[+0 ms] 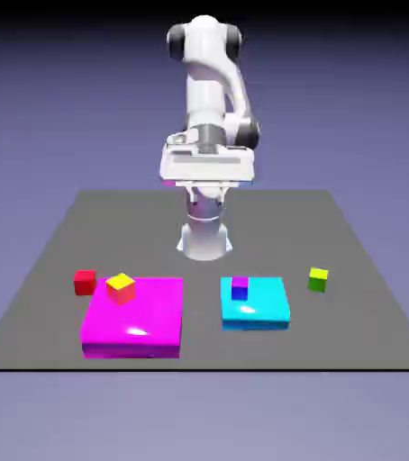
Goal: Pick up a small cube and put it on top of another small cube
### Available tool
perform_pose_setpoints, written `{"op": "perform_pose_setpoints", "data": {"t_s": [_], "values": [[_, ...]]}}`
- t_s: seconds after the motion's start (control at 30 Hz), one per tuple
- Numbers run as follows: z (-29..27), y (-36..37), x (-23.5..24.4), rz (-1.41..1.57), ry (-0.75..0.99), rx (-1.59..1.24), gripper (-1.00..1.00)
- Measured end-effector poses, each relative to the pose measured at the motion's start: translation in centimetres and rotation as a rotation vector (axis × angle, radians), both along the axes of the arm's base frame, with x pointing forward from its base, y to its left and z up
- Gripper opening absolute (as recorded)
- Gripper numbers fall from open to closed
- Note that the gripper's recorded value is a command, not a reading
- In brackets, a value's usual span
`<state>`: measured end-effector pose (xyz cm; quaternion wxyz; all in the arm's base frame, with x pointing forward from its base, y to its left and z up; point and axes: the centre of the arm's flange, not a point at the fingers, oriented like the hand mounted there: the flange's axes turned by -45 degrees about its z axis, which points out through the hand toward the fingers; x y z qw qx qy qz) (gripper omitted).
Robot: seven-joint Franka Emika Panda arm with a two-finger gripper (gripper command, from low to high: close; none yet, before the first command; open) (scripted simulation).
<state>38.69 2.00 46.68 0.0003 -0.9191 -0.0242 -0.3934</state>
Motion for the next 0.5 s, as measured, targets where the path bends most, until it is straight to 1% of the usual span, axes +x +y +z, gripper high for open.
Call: {"op": "perform_pose_setpoints", "data": {"t_s": [0.27,0.5], "values": [[4.4,10.3,-3.3,0.016,-0.059,0.08,0.0],[5.9,19.2,-8.1,0.028,-0.089,0.13,0.0]]}}
